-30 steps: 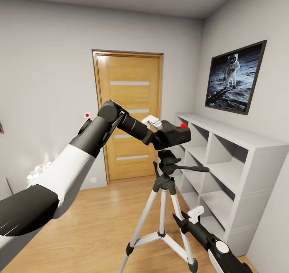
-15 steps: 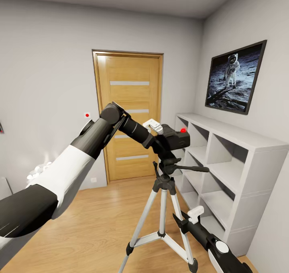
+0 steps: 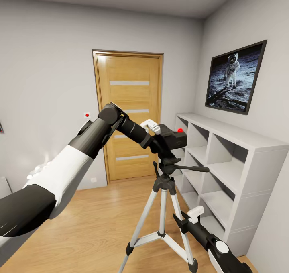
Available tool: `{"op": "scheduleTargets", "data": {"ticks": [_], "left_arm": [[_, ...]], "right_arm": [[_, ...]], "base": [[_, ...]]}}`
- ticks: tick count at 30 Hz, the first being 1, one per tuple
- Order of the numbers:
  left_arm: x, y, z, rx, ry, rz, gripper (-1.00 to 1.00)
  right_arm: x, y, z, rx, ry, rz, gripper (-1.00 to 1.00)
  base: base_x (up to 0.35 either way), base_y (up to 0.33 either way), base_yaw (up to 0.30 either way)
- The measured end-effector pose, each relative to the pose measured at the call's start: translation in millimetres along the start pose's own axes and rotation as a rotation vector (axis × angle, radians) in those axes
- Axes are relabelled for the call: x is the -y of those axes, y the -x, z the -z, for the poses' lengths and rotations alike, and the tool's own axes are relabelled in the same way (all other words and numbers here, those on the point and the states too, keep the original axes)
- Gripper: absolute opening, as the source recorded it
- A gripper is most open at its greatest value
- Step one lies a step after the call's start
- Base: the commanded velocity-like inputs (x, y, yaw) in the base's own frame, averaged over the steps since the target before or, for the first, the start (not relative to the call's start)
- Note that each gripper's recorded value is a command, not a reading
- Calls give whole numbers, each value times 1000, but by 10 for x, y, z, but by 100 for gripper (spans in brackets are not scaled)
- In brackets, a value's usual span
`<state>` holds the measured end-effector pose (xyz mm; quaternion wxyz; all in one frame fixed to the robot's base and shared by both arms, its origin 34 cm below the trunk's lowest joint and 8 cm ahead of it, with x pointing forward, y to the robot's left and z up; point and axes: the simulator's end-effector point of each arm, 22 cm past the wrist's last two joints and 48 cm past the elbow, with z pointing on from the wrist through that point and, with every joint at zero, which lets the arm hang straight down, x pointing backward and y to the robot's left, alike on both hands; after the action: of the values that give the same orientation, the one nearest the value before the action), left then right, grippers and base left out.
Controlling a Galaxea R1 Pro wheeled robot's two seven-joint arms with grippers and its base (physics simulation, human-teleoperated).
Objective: Attach the digital camera to the camera tripod in the bedroom.
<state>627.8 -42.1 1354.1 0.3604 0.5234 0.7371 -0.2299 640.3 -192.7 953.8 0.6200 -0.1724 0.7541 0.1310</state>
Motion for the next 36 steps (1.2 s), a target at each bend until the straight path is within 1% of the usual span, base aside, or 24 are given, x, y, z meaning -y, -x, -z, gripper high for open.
{"op": "scheduleTargets", "data": {"ticks": [11,13,15,18,20,25,36], "left_arm": [[9,19,-4,3,-1,0,-100],[-6,23,-9,4,8,0,-100],[-61,22,-16,2,35,1,-100],[-165,-17,-35,-7,69,14,-100],[-210,-50,-50,-14,79,26,-100],[-254,-87,-69,-21,87,40,-100],[-248,-86,-79,-22,86,41,-100]], "right_arm": [[0,-2,2,1,0,0,-100],[0,-2,3,1,0,0,-100],[0,-3,4,1,-1,0,-100],[-1,-4,5,1,-1,-1,-100],[0,-4,6,1,-1,0,-100],[-1,-5,6,1,-1,0,-100],[-1,-6,8,1,-1,-1,-100]], "base": [[0,0,0],[0,0,0],[0,0,0],[0,0,0],[0,0,0],[0,0,0],[0,0,0]]}}
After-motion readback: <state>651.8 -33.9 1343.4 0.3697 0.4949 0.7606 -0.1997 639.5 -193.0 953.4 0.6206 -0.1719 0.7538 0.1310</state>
